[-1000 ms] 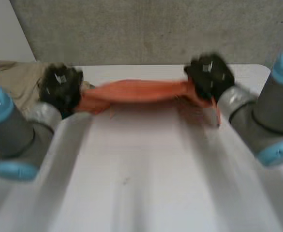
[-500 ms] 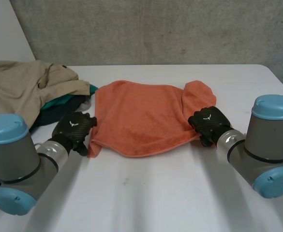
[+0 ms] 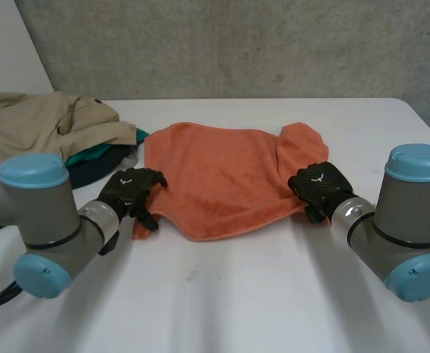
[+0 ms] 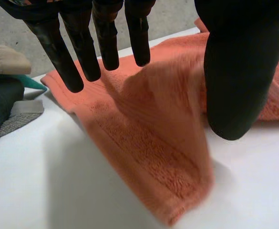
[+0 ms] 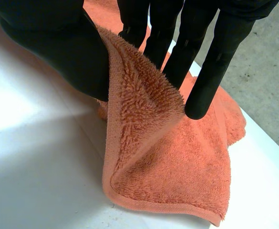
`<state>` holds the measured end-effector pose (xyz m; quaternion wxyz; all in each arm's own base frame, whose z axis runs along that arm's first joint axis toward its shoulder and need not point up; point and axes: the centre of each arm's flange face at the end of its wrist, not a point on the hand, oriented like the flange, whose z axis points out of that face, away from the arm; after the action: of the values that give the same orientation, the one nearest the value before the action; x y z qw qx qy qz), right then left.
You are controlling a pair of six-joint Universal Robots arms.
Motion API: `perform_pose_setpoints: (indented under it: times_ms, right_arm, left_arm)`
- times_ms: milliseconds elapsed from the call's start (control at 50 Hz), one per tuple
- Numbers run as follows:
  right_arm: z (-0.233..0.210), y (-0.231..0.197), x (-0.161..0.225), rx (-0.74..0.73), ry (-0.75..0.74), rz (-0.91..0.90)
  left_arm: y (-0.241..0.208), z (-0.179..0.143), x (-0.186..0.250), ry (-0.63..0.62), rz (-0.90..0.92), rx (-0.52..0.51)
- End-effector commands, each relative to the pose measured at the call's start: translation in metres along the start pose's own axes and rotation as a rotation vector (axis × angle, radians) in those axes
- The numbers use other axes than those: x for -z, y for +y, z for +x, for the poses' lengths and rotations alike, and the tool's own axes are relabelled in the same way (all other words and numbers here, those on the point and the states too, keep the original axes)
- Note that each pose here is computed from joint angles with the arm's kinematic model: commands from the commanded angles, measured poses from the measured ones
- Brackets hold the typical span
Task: Fold the laundry.
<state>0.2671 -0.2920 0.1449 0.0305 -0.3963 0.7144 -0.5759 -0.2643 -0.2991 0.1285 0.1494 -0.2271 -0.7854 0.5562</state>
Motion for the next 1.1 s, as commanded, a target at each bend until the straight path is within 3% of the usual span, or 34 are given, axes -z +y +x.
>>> perform_pose_setpoints:
  times_ms: [20, 280, 480, 600, 880, 1100]
  right_arm:
    - [0.002, 0.0, 0.001, -0.003, 0.005, 0.001]
    - [0.017, -0.004, -0.001, -0.111, 0.041, 0.008]
    - [0.036, 0.008, 0.004, -0.466, 0.035, -0.155]
    - [0.05, 0.018, 0.008, -0.556, 0.071, -0.191]
    - [0.034, 0.035, -0.002, -0.498, 0.047, -0.149]
    - [0.036, 0.038, -0.024, -0.489, 0.155, -0.133]
  left_arm:
    - [0.003, 0.001, -0.018, -0.067, 0.003, -0.03]
    - [-0.012, -0.002, -0.016, -0.128, 0.036, -0.124]
    - [-0.037, -0.008, 0.007, -0.175, 0.116, -0.216]
    - [-0.046, -0.014, 0.009, -0.181, 0.15, -0.231]
    - [-0.065, -0.012, 0.012, -0.163, 0.21, -0.23]
    - [-0.093, -0.012, 0.034, -0.18, 0.25, -0.216]
